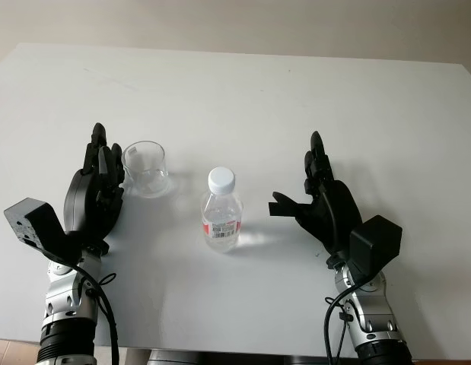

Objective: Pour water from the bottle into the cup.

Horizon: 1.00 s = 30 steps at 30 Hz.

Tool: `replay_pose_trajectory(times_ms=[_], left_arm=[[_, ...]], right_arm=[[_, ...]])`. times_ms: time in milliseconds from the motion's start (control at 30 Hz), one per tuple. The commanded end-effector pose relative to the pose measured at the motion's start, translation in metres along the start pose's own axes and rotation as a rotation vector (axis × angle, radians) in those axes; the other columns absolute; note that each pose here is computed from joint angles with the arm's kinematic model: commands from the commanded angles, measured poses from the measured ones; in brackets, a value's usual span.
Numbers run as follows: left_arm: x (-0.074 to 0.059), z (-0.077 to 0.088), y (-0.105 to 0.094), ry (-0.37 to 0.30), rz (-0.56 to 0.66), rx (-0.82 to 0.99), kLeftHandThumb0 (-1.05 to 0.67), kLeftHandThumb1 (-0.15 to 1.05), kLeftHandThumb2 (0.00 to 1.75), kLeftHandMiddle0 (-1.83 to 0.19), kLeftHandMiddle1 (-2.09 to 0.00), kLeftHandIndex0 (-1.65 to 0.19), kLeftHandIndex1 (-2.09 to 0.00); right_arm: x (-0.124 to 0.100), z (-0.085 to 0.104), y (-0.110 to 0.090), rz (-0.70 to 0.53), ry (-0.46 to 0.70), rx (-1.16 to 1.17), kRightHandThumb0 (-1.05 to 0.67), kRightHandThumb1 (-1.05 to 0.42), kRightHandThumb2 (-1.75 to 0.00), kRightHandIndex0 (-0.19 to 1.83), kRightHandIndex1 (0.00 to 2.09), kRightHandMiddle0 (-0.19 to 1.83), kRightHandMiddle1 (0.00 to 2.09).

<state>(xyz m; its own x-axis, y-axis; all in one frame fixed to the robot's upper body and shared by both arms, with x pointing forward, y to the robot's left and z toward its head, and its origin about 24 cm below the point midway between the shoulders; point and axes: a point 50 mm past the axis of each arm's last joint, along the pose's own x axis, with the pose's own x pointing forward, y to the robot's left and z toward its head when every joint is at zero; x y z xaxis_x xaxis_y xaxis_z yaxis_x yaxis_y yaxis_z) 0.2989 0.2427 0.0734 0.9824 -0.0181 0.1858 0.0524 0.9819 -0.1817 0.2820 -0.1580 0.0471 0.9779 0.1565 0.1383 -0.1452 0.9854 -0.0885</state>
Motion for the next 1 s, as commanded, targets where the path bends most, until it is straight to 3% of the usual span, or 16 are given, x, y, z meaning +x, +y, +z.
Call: replay_pose_trajectory(times_ms=[0,367,767,967], left_arm=[[-0.001,0.003,0.001,-0.008,0.003,0.005,-0.84,1.05,0.59,0.19,0.0,0.19,0.0],[0.006,0.001,-0.003,-0.004,-0.005,-0.006,-0.84,1.05,0.59,0.19,0.0,0.19,0.0],[0.004,0.002,-0.001,-0.021,-0.001,0.0,-0.85,1.05,0.6,0.19,0.0,0.19,0.0],[0.003,0.002,0.001,-0.023,0.013,-0.014,-0.84,1.05,0.58,0.19,0.0,0.19,0.0]], right_arm=[[-0.003,-0.004,0.002,0.001,0.008,0.008,-0.95,-0.95,-0.05,-0.19,0.0,-0.19,0.0],[0.001,-0.004,-0.001,0.045,0.019,0.018,-0.93,-0.94,-0.05,-0.19,0.0,-0.19,0.0],[0.001,0.044,0.014,0.442,-0.13,-0.045,-0.98,-0.9,-0.04,-0.19,0.0,-0.19,0.0],[-0.004,0.057,0.022,0.567,-0.186,-0.092,-1.01,-0.87,-0.05,-0.19,0.0,-0.19,0.0]])
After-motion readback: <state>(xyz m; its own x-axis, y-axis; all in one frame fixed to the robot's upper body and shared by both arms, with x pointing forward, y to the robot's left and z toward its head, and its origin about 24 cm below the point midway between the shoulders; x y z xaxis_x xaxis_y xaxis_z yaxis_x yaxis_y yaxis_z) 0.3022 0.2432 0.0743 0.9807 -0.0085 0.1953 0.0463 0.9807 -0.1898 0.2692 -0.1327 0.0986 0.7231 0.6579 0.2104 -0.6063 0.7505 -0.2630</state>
